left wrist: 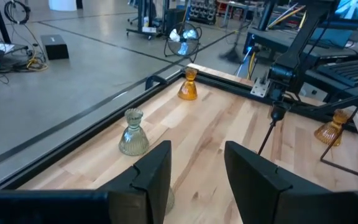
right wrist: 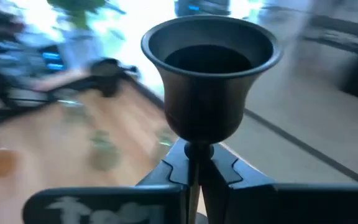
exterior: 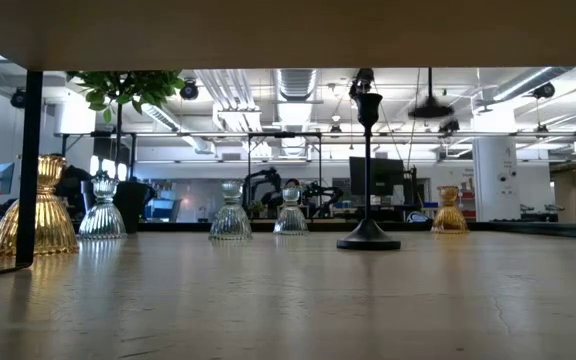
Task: Pick & Place candle stick holders
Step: Put the top black stick candle holder on the shelf
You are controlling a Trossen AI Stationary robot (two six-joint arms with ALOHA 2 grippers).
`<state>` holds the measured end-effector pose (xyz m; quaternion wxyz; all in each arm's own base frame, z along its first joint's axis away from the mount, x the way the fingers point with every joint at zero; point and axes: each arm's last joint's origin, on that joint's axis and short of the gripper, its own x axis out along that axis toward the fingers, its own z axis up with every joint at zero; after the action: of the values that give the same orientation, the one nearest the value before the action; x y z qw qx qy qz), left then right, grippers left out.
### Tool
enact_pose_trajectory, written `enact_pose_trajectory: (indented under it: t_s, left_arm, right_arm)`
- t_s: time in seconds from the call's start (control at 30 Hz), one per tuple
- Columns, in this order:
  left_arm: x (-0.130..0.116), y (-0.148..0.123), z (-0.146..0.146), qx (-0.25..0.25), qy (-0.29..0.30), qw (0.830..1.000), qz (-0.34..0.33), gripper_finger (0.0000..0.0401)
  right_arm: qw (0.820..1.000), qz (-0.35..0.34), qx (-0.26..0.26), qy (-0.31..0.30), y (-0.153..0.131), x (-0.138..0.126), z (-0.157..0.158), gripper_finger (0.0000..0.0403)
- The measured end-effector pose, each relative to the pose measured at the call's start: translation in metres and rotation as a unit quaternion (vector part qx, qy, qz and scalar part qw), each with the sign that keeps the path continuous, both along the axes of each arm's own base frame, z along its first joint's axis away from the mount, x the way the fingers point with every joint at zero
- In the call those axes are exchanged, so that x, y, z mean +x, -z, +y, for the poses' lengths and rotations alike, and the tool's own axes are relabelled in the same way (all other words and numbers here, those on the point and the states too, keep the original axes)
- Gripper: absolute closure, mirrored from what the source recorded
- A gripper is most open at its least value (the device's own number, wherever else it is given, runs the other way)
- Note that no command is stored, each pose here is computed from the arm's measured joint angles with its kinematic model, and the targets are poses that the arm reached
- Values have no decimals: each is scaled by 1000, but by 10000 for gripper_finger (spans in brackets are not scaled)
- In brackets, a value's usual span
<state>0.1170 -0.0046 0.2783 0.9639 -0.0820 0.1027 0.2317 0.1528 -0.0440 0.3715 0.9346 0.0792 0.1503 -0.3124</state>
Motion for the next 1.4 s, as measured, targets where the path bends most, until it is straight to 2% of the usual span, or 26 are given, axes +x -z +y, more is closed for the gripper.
enact_pose_trajectory:
  t_s: [0.2,0.47,0.7,1.07,1.4]
  left_arm:
    - [-1,0,1,4,-11,1000,-1,247]
    - [1,-7,1,-1,-17,999,-41,247]
    - [1,-12,1,-5,-17,998,-63,248]
    - [0,-12,2,7,-38,997,-63,248]
    - [-1,-14,3,33,-53,996,-60,248]
  right_arm:
    - [989,-45,23,-138,-45,-3,21,393]
    - [963,-55,39,-260,-73,24,57,393]
    - [959,-12,57,-278,-58,63,100,393]
    - [951,1,71,-302,-55,112,163,392]
    - [961,21,67,-269,-29,134,211,392]
